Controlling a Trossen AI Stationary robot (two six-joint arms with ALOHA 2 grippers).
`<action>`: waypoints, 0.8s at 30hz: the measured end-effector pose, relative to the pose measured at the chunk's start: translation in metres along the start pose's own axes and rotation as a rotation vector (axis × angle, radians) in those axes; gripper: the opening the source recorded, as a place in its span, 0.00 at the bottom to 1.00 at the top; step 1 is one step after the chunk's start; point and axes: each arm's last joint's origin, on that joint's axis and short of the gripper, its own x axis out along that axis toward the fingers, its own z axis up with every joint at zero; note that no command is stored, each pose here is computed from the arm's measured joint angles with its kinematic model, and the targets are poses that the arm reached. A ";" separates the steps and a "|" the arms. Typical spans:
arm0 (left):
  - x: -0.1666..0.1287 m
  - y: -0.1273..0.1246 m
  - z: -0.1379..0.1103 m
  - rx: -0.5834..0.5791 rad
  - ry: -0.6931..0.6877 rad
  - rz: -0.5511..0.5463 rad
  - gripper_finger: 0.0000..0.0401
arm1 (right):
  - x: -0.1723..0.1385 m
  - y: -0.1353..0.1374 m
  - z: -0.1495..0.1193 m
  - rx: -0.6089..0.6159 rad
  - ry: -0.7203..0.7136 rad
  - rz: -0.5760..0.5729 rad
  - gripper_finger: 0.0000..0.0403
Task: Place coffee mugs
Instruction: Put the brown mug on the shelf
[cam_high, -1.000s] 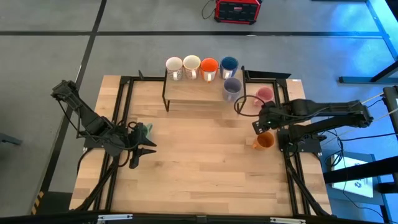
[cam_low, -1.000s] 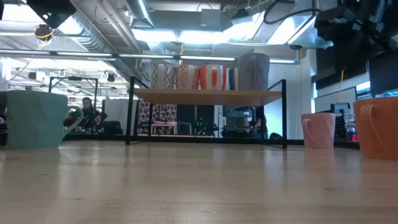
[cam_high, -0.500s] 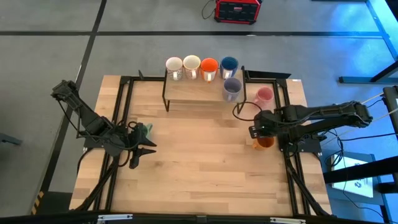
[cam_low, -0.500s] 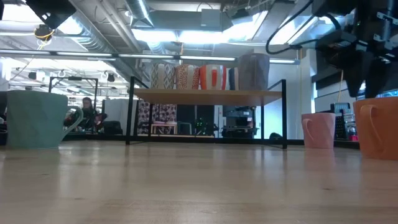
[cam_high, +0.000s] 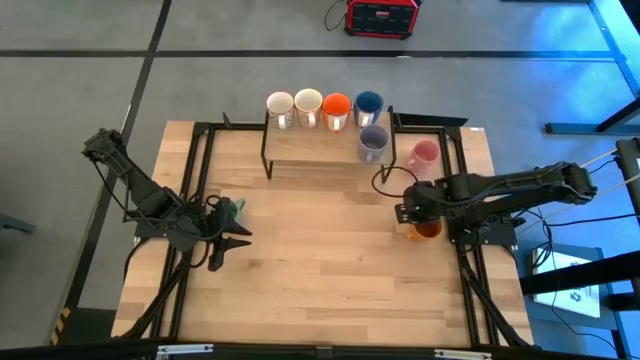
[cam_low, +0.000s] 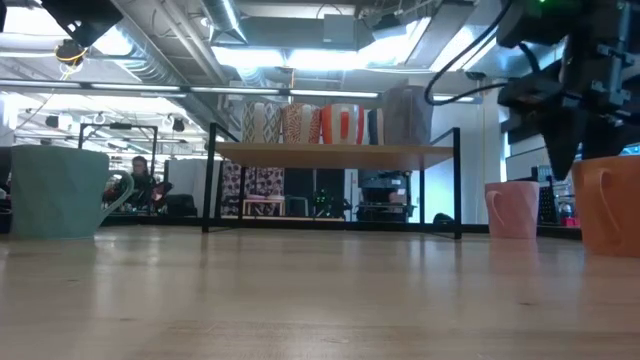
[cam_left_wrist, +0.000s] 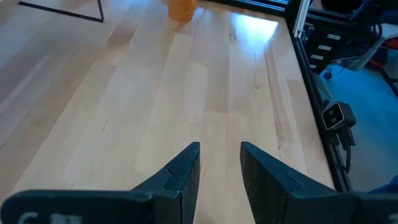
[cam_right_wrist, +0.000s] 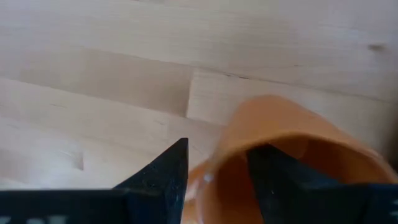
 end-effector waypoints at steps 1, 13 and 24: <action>0.000 0.000 0.000 0.000 -0.003 0.004 0.27 | 0.002 0.000 0.000 -0.011 0.002 -0.010 0.35; 0.000 0.000 0.000 -0.002 -0.013 0.015 0.27 | 0.011 0.004 0.000 -0.116 0.031 -0.074 0.05; 0.000 0.000 0.000 -0.002 -0.012 0.013 0.27 | -0.007 0.026 -0.011 -0.304 0.010 0.058 0.02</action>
